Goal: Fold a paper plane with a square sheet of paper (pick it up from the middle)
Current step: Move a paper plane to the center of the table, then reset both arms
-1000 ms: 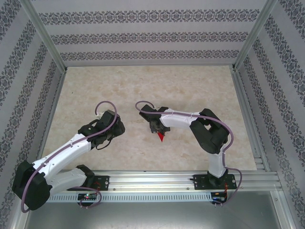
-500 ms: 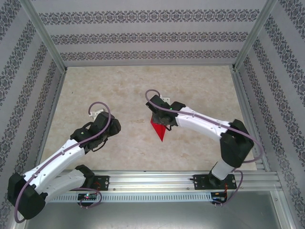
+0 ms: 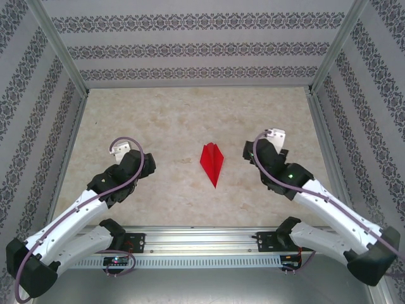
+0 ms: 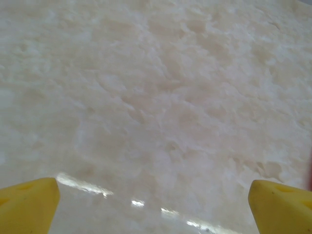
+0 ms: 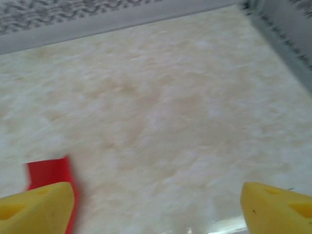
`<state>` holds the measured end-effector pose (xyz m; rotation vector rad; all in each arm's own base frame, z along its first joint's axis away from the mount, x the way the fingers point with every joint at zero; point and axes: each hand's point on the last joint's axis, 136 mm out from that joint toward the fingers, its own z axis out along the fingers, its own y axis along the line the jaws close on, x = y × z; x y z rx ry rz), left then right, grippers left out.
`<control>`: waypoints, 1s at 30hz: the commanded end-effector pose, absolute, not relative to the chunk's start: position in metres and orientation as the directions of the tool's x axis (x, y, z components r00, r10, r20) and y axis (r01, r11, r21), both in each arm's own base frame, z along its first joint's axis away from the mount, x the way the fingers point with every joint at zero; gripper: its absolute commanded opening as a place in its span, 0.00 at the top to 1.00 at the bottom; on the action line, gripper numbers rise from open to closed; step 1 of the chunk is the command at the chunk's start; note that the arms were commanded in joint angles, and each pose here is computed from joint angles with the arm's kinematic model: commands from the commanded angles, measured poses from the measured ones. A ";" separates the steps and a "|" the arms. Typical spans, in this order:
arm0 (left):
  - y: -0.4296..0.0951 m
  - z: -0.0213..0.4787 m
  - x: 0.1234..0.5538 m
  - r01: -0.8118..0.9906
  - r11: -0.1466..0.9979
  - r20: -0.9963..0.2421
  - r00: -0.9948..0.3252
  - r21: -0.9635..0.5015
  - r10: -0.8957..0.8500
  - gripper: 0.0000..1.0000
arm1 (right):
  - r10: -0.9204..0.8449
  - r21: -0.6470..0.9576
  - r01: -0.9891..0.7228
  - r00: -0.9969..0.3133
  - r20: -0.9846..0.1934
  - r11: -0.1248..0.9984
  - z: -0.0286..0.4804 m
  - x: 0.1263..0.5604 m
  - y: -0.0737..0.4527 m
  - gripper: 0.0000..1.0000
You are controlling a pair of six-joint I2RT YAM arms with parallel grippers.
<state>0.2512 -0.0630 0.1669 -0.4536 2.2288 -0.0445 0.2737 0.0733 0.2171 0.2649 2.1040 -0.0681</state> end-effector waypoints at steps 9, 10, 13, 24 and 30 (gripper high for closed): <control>-0.012 0.174 0.270 -0.408 0.909 -0.852 -0.501 0.081 -0.149 0.00 | 0.059 -0.146 0.350 -0.513 -0.856 0.925 0.148 0.308 -0.030 0.04; -0.011 0.174 0.273 -0.402 0.912 -0.852 -0.501 0.076 -0.150 0.00 | 0.076 -0.136 0.383 -0.491 -0.868 0.914 0.146 0.314 -0.036 0.04; -0.009 0.170 0.281 -0.390 0.919 -0.852 -0.502 0.065 -0.152 0.00 | 0.070 -0.110 0.339 -0.477 -0.876 0.934 0.134 0.335 -0.038 0.04; -0.003 0.163 0.286 -0.398 0.914 -0.858 -0.491 0.071 -0.147 0.00 | 0.045 -0.010 0.180 -0.300 -0.953 0.984 0.140 0.402 -0.035 0.04; -0.004 0.157 0.291 -0.392 0.918 -0.869 -0.473 0.061 -0.144 0.00 | 0.008 0.000 0.047 -0.169 -0.986 0.999 0.128 0.395 -0.014 0.04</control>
